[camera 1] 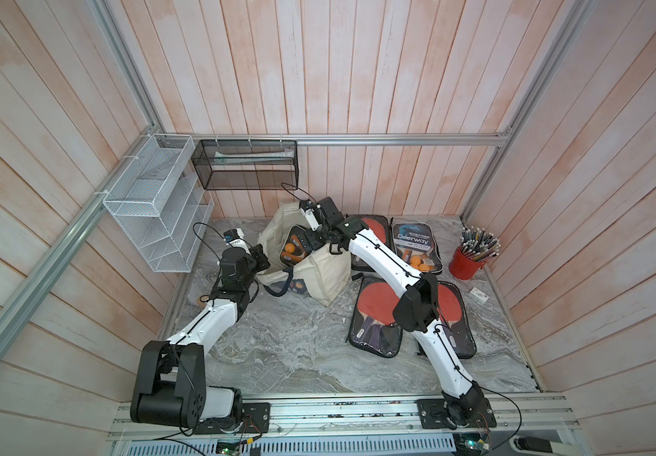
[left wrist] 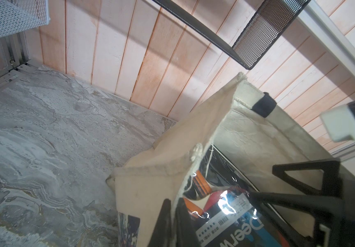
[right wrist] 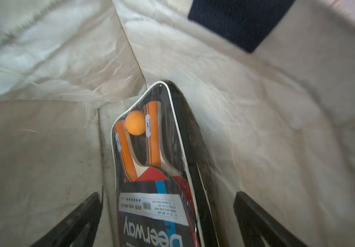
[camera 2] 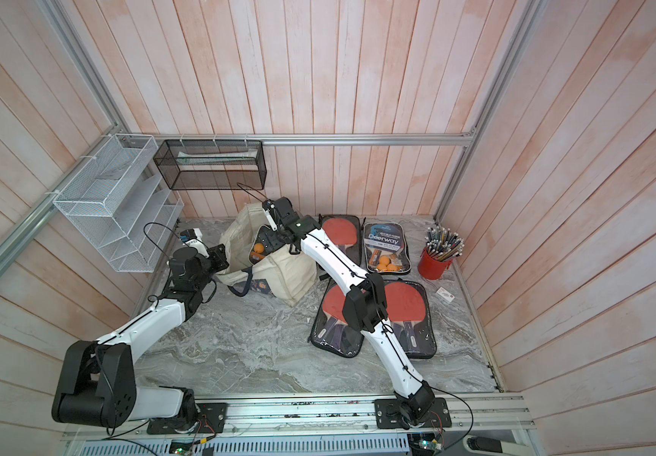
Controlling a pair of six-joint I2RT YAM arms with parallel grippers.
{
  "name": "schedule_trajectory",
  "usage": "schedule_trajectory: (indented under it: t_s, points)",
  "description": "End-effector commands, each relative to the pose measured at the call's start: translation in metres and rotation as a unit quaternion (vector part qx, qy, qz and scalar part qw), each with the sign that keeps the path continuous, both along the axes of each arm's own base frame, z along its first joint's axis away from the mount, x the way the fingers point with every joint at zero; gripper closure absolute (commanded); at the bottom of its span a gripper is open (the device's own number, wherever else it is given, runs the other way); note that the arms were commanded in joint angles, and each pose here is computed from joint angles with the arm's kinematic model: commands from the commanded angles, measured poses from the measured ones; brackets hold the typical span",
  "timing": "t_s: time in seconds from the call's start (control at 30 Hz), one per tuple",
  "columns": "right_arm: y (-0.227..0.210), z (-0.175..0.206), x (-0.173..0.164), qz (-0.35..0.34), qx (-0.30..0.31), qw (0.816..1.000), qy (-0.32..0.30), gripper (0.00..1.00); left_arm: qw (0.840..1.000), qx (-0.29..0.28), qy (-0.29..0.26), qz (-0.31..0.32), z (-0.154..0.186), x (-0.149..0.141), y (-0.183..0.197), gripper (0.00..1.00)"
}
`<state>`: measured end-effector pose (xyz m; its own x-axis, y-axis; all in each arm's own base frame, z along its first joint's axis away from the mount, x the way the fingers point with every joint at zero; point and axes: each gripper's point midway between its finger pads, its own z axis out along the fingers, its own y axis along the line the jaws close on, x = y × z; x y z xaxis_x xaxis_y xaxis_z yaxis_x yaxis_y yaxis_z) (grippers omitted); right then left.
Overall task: Remove the ping pong set from the canvas bag
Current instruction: Pick up the ping pong set from the canvas bag.
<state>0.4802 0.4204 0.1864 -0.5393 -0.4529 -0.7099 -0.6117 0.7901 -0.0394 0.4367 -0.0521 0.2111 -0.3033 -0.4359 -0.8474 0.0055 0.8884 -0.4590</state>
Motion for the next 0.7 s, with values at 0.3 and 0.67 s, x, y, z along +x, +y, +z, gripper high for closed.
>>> schedule_trajectory:
  t_s: [0.3,0.67]
  points:
    - [-0.007,-0.055,-0.006,-0.002,-0.041,0.998,0.048,0.04,1.000,0.000,0.002,-0.002,-0.004,-0.006,0.000,1.00]
    - [-0.002,-0.059,-0.010,0.008,-0.035,0.998,0.054,1.00,1.000,0.000,0.001,0.000,-0.003,-0.006,0.002,1.00]
